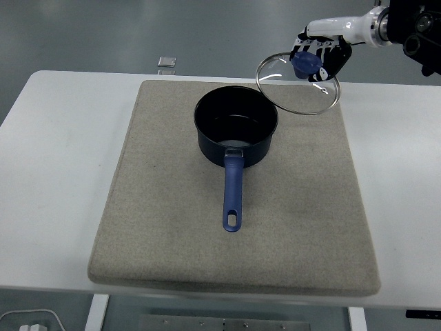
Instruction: Lift the pot lid and place it to the right of the pot.
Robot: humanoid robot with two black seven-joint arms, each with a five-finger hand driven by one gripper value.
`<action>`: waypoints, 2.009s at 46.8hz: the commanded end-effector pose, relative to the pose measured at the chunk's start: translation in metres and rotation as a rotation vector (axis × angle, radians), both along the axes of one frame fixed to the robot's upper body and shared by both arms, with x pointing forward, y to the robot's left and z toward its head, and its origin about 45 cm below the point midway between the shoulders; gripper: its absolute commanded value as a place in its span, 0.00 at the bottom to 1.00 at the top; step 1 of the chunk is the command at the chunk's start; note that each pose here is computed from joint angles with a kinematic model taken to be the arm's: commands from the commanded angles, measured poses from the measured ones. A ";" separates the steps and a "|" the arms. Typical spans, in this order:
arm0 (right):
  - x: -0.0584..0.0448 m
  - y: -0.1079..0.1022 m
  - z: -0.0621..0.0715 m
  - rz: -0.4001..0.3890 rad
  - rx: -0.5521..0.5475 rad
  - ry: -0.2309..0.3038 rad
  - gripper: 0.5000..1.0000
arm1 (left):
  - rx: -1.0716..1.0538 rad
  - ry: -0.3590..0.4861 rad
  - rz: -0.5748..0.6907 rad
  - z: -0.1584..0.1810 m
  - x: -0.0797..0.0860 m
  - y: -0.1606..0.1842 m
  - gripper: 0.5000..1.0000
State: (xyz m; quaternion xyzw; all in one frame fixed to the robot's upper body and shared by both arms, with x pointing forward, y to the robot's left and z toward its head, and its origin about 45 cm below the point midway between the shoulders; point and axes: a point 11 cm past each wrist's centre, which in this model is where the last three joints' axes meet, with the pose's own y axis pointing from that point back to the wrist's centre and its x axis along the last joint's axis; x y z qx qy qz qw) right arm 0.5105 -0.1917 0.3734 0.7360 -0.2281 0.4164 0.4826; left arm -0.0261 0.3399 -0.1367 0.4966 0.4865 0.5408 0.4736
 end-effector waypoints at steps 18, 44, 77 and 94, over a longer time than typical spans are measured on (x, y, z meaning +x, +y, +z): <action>0.008 -0.051 -0.028 -0.133 -0.014 0.021 0.00 | 0.000 0.000 -0.002 0.000 0.000 0.000 1.00; 0.001 -0.051 -0.082 -0.141 -0.034 0.046 0.00 | 0.000 0.001 -0.001 0.000 -0.001 0.000 1.00; -0.005 -0.036 -0.101 -0.118 -0.020 0.084 0.24 | 0.000 0.001 0.000 0.000 -0.001 0.000 1.00; -0.007 -0.034 -0.105 -0.115 0.002 0.107 0.72 | 0.000 0.001 0.000 0.000 -0.001 0.000 1.00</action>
